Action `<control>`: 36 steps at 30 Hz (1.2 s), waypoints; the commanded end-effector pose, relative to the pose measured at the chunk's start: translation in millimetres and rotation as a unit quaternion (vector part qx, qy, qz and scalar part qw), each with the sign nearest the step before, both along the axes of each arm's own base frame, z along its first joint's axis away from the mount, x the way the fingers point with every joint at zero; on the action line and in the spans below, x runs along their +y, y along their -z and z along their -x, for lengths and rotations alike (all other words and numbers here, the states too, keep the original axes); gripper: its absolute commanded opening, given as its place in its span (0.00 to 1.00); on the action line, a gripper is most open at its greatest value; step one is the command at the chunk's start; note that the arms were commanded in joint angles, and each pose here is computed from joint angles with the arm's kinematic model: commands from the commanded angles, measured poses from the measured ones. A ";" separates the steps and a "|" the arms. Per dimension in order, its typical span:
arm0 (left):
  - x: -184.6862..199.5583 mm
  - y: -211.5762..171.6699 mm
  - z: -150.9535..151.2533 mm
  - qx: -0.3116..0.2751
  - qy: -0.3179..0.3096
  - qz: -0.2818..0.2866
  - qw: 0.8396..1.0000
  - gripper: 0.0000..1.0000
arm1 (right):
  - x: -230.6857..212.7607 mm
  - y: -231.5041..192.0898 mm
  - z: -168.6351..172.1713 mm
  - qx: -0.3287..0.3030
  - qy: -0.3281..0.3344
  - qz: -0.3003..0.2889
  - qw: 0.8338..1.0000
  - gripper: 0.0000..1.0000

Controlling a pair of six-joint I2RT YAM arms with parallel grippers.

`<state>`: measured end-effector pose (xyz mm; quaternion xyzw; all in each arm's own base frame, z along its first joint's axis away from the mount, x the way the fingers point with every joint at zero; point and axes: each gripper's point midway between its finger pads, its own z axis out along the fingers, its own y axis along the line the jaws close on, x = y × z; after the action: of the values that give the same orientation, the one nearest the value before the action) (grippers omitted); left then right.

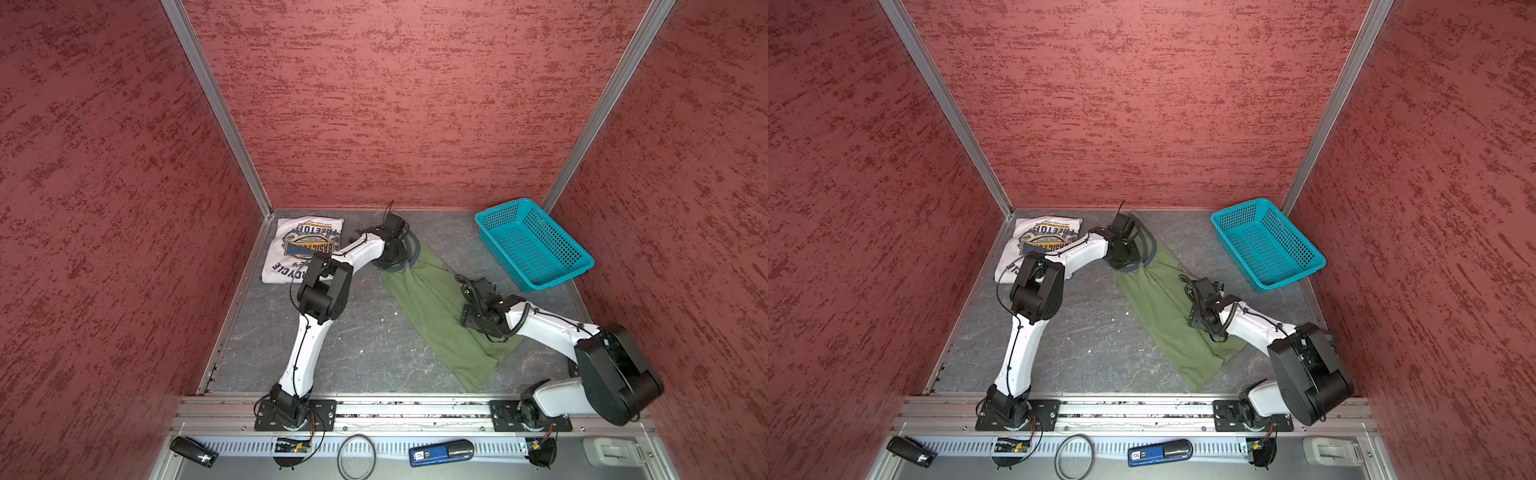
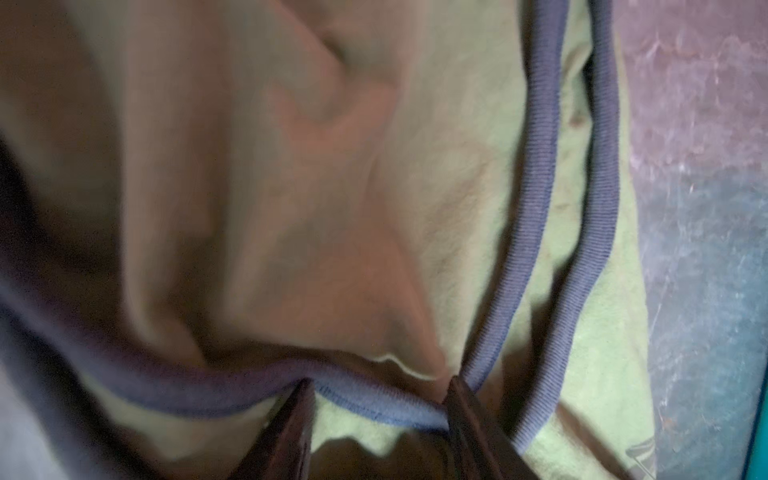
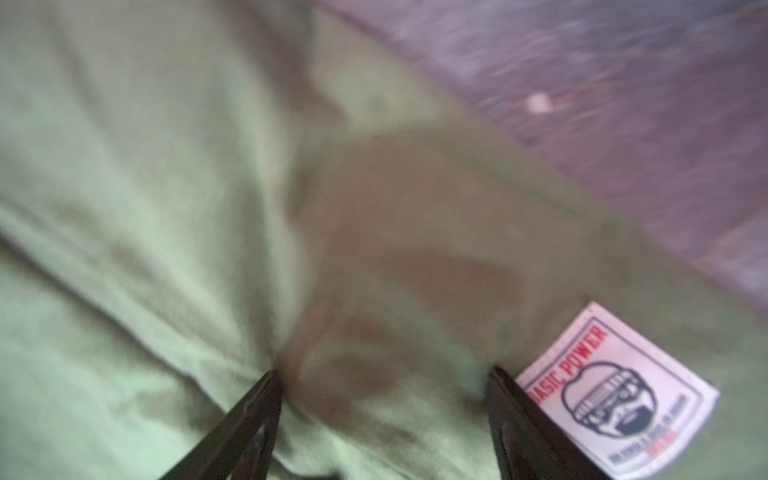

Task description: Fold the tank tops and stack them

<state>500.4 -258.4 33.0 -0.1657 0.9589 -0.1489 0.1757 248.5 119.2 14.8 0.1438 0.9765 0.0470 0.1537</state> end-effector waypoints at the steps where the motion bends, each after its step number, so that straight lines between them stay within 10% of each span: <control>1: 20.7 26.6 0.4 0.036 0.026 -0.047 0.998 0.53 | 32.8 36.5 58.6 0.115 -0.009 -0.046 0.992 0.78; 16: 117.0 -66.3 -67.6 -0.042 -0.077 -0.033 0.996 0.63 | 118.3 14.8 80.2 0.117 -0.111 -0.089 0.983 0.77; 36: 143.5 -4.9 -145.5 -0.069 -0.149 0.051 0.985 0.61 | 119.0 26.3 94.8 0.132 -0.108 -0.083 0.982 0.77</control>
<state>640.5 -117.6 50.5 -0.2894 0.9065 -0.1700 0.2561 198.3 256.0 26.9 0.0433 0.9805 0.1640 0.0993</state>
